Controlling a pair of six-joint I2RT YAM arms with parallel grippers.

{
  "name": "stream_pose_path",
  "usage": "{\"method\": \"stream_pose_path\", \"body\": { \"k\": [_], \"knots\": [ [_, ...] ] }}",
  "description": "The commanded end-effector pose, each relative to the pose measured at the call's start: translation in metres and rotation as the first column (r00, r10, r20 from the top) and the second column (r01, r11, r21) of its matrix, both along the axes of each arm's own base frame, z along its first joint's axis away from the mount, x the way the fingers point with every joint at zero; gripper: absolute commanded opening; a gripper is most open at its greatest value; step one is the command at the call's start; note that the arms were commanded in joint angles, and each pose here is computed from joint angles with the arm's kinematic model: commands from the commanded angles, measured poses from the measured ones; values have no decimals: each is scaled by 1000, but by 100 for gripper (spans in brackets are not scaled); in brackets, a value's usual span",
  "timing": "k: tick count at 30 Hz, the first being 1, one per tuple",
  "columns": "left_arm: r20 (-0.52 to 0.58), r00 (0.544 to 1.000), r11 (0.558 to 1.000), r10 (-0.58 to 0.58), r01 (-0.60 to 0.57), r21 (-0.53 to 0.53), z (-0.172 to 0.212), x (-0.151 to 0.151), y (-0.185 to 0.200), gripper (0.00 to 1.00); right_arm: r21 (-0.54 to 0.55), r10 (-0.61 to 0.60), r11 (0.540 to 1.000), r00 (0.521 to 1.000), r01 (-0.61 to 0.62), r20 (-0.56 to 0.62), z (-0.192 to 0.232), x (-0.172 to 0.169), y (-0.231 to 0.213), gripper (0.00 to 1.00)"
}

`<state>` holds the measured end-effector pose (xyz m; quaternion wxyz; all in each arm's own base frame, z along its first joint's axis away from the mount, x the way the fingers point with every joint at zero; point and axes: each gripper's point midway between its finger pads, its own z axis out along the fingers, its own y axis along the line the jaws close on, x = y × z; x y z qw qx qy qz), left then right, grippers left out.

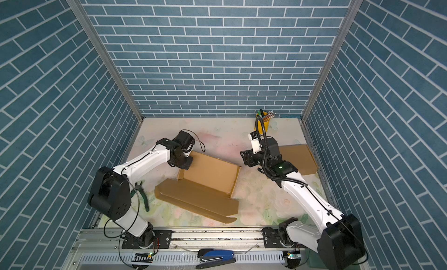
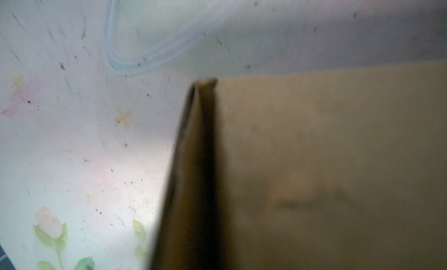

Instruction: Fold the paper box

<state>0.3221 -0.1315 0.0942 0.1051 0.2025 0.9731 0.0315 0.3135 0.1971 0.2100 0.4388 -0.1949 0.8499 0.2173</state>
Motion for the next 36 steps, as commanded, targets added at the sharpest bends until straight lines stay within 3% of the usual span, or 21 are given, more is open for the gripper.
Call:
{"method": "stream_pose_path", "body": {
  "k": [1, 10, 14, 17, 22, 30, 36],
  "knots": [
    [-213, 974, 994, -74, 90, 63, -3, -26, 10, 2, 33, 37, 999, 999, -36, -34, -14, -4, 9, 67],
    [-352, 927, 981, -129, 171, 90, -36, 4, -6, 12, 23, 79, 997, 991, -77, -104, -41, 6, 24, 65],
    [-369, 918, 975, -148, 197, 100, -43, 16, -10, 21, -17, 129, 991, 974, -134, -187, -62, 18, 38, 65],
    [-361, 920, 974, -151, 200, 104, -46, 27, -13, 34, -20, 167, 984, 952, -178, -256, -75, 26, 51, 65],
    [-309, 938, 980, -158, 187, 67, -36, 43, -26, 50, -6, 249, 964, 911, -266, -328, -89, 29, 81, 65],
    [-143, 973, 984, -180, 176, -38, 28, 57, -43, 59, -79, 307, 924, 848, -375, -433, -131, 25, 109, 66],
    [36, 994, 992, -108, 110, -67, 85, 64, -27, 61, -111, 278, 922, 835, -370, -476, -149, 26, 119, 57]
  ]
}}
